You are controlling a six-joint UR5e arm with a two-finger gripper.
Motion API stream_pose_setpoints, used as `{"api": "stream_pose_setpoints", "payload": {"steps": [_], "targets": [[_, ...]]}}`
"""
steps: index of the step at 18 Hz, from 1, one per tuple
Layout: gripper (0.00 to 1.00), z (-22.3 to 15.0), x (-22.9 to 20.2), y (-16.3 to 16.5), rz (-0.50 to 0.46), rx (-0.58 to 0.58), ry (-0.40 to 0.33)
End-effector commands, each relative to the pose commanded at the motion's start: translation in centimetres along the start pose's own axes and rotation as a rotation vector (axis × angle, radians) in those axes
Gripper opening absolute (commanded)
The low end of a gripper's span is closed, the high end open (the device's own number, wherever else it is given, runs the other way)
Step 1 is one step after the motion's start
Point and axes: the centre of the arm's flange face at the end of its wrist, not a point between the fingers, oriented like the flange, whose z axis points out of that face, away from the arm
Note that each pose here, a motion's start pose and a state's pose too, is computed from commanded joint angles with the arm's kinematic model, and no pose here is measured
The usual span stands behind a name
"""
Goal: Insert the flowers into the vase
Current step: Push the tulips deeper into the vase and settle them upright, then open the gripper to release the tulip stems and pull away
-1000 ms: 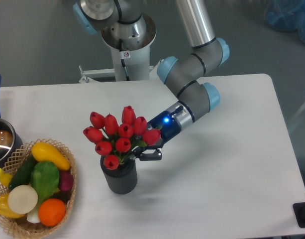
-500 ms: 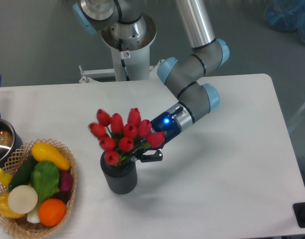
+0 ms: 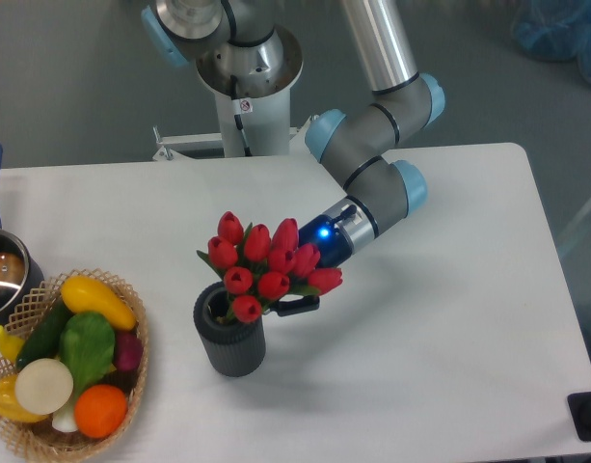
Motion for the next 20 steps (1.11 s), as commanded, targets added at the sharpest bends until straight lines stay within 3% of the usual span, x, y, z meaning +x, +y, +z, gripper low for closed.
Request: {"api": "stream_pose_setpoints", "payload": {"steps": [1,8,10,11,20], "targets": [[0.49,0.0,0.0,-0.1,0.002,0.000,0.000],[0.77,0.1,0.0,-0.6,0.012,0.000,0.001],[0.93,0.1,0.0,-0.7,0.014,0.000,0.001],[0.97,0.1,0.0,-0.6,0.012,0.000,0.001],[1.00,-0.6,0.0,-1.4,0.027,-0.029,-0.008]]}}
